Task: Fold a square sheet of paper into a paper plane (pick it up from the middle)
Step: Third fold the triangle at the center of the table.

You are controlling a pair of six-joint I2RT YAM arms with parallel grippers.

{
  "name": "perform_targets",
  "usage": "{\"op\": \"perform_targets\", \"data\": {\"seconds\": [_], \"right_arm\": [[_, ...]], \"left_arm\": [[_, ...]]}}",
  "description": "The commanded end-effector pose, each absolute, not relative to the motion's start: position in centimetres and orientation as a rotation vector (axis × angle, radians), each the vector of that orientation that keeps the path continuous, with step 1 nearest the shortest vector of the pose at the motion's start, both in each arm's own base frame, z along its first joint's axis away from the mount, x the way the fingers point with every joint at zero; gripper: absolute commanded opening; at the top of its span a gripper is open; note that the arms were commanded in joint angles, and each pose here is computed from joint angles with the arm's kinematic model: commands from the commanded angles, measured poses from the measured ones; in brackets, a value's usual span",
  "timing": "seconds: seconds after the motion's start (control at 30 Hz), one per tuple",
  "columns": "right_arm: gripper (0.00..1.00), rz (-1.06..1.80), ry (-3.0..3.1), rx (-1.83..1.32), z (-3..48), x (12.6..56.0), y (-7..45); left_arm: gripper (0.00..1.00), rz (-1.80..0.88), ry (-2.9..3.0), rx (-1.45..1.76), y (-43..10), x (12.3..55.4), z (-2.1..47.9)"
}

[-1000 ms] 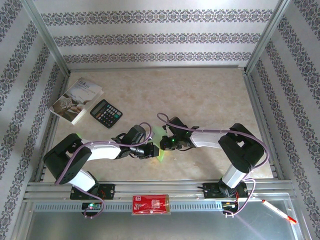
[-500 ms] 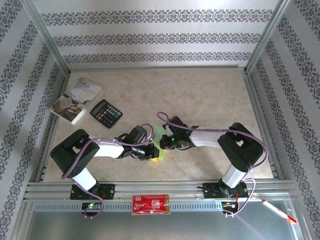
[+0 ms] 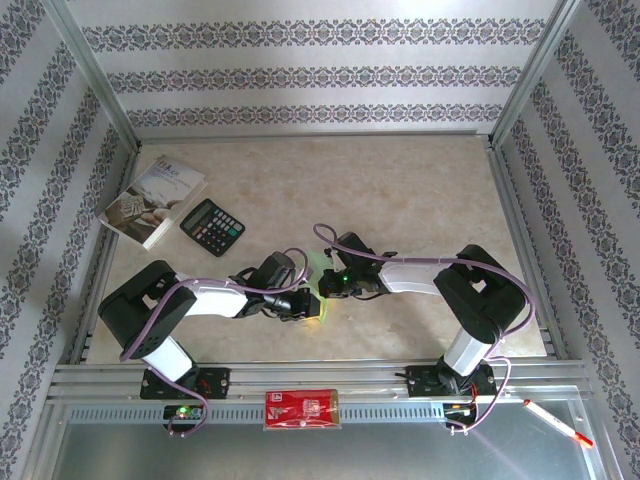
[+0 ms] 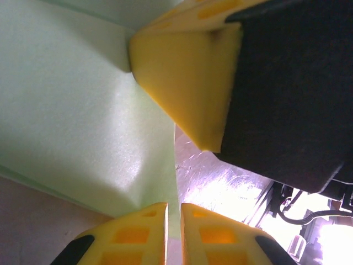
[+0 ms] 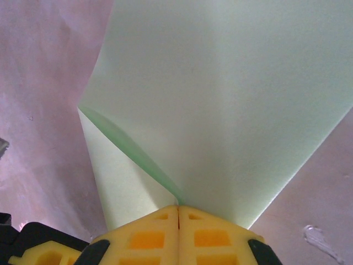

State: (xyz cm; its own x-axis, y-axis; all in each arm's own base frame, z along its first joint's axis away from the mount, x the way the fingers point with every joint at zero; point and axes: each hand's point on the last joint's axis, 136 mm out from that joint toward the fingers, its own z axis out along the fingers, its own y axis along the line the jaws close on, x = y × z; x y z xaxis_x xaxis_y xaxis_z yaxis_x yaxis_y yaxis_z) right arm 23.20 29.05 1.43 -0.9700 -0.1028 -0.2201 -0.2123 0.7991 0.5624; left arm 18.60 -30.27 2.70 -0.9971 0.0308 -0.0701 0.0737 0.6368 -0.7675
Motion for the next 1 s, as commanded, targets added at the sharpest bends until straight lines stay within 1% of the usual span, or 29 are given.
{"op": "perform_targets", "data": {"seconds": [0.0, 0.27, 0.63, 0.97], "right_arm": [[0.02, 0.763, 2.909, -0.176, -1.6, 22.3, 26.4], [0.02, 0.762, 2.917, -0.172, -1.9, 22.1, 26.3], [0.02, 0.760, 2.915, -0.169, -1.9, 22.1, 26.2], [0.02, 0.760, 2.914, -0.168, -1.8, 22.0, 26.1]], "left_arm": [[0.13, -1.347, 2.790, 0.142, -31.3, 18.3, 3.0], [0.13, -1.334, 2.849, 0.153, -31.4, 17.6, 1.4], [0.13, -1.379, 2.765, 0.208, -32.0, 17.7, 4.1], [0.13, -1.280, 2.882, 0.201, -31.5, 16.8, 1.0]]}}
